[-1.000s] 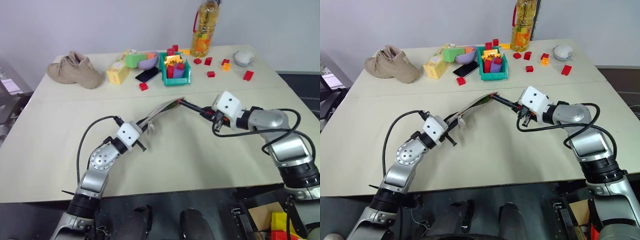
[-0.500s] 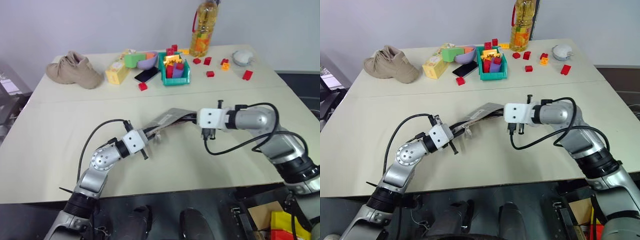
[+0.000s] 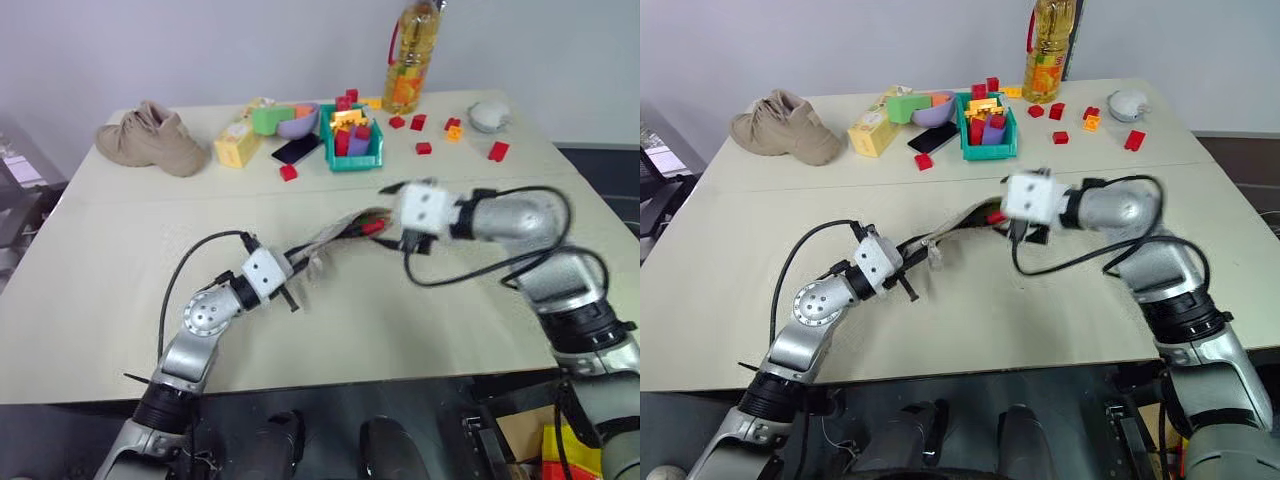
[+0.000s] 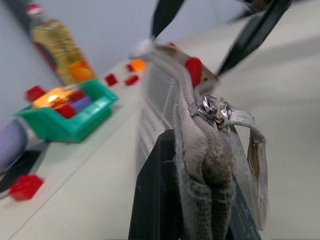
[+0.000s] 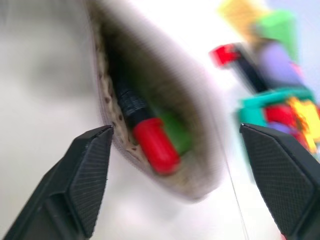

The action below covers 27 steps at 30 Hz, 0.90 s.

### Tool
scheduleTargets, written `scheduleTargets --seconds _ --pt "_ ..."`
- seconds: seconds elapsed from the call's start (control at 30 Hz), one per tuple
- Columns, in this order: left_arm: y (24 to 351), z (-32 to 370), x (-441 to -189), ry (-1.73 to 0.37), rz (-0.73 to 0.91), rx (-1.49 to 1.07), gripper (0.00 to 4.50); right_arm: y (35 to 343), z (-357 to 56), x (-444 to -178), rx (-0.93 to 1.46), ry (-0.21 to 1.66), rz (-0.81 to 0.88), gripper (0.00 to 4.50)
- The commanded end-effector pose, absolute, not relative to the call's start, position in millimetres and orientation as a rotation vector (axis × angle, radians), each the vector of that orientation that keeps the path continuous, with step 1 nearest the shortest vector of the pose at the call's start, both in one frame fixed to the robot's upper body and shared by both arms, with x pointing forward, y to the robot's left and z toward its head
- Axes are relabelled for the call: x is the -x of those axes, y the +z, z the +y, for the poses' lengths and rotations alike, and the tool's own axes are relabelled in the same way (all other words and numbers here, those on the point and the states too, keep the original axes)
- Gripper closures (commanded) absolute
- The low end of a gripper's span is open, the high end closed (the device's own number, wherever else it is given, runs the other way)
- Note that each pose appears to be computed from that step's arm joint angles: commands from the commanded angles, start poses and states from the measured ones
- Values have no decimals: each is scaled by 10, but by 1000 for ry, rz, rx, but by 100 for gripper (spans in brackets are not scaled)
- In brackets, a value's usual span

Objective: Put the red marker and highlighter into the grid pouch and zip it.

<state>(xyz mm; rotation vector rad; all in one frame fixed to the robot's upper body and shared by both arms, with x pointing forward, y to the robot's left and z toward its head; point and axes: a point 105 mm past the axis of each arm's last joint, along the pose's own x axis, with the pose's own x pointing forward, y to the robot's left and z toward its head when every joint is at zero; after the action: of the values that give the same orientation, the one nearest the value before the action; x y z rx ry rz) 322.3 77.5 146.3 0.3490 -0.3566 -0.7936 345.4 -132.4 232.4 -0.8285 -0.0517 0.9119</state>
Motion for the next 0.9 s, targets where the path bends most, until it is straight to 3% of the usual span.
scheduleTargets --seconds 0.03,0.1,0.2,0.3,0.53,0.63,0.87,0.9 --pt "1730 814 -3321 -711 -422 -261 450 2595 -1309 -3275 598 957 -119 18" --pt "1802 793 -3381 -679 -430 -198 450 2579 -1308 -3250 475 964 -97 18" --pt "1915 720 -3463 -648 -441 -74 450 2285 -1171 -3156 363 1023 -6 18" --pt "1973 655 -3506 -636 -439 11 450 2151 -966 -3233 228 979 0 18" --pt "1988 567 -3502 -653 -433 49 450 2046 -651 -3350 165 933 1 18" --pt "1979 555 -3486 -656 -431 48 450 2035 -594 -3387 157 926 -2 98" --pt "1946 627 -3456 -639 -426 37 450 2135 -667 -3493 124 883 -25 444" --pt "1938 645 -3454 -634 -425 30 450 2154 -689 -3507 129 874 -31 444"
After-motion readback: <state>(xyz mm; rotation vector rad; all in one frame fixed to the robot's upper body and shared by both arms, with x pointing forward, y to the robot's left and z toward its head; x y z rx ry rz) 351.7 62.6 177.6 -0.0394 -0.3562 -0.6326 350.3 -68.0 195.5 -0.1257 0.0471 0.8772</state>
